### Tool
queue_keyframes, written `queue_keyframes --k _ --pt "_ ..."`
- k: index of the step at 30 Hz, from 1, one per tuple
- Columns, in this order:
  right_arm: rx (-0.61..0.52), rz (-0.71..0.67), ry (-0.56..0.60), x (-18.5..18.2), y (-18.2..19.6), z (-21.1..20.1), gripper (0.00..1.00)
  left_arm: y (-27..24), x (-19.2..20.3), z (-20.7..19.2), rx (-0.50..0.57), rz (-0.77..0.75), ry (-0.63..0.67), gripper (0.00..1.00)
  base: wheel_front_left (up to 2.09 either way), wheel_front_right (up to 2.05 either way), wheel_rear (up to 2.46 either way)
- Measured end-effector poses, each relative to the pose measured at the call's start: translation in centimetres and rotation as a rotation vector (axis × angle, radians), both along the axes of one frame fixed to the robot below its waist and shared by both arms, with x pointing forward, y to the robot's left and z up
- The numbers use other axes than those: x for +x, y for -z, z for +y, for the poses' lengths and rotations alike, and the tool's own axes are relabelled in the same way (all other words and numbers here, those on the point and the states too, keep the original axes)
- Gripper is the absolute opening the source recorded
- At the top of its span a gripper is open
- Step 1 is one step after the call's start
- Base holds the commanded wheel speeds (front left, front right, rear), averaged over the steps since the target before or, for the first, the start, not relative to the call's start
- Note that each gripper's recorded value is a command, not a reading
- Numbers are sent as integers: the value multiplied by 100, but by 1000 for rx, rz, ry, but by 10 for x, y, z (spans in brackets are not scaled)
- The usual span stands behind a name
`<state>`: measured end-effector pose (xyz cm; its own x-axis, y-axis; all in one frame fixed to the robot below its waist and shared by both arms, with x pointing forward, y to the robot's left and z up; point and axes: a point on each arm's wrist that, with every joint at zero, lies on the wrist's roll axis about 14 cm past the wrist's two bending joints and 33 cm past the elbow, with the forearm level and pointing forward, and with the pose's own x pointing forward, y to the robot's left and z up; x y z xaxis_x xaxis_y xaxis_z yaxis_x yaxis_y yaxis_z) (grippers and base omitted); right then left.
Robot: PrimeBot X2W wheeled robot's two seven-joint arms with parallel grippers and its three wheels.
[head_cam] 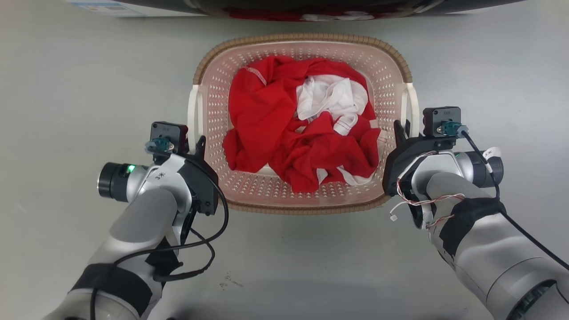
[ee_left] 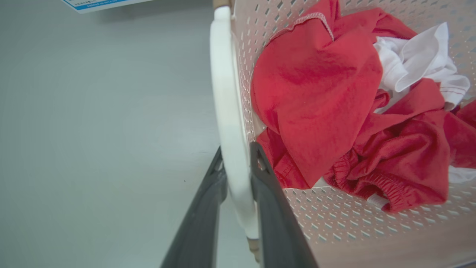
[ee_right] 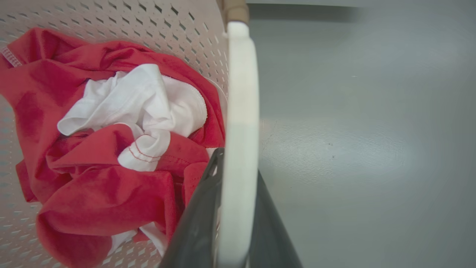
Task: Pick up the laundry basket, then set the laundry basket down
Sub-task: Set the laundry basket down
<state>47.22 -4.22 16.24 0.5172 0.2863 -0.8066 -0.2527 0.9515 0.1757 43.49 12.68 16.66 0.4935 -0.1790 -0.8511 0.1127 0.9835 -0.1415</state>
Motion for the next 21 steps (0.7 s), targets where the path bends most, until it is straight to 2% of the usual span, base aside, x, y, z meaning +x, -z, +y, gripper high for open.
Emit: queue_keyframes --k 14,15,16,17,18,19,21 --pt "21 -16 -19 2 5 11 0 0 9 13 22 -31 -10 0 0 0 0" --pt "22 -19 -20 3 4 12 0 0 9 13 23 -32 -11 10 0 0 0" --pt "23 -25 -21 3 3 12 15 -1 9 13 25 -32 -11 13 0 0 0" --pt "22 -27 -26 3 3 12 35 -1 9 14 26 -33 -11 40 0 0 0" --pt "20 -31 -32 3 2 13 49 -1 9 14 29 -34 -8 72 0 0 0" --pt "24 -34 -38 3 1 14 98 -2 9 13 28 -39 -6 99 0 0 0" --pt "35 -42 -46 4 -2 18 100 -4 10 13 28 -45 -8 100 0 0 0"
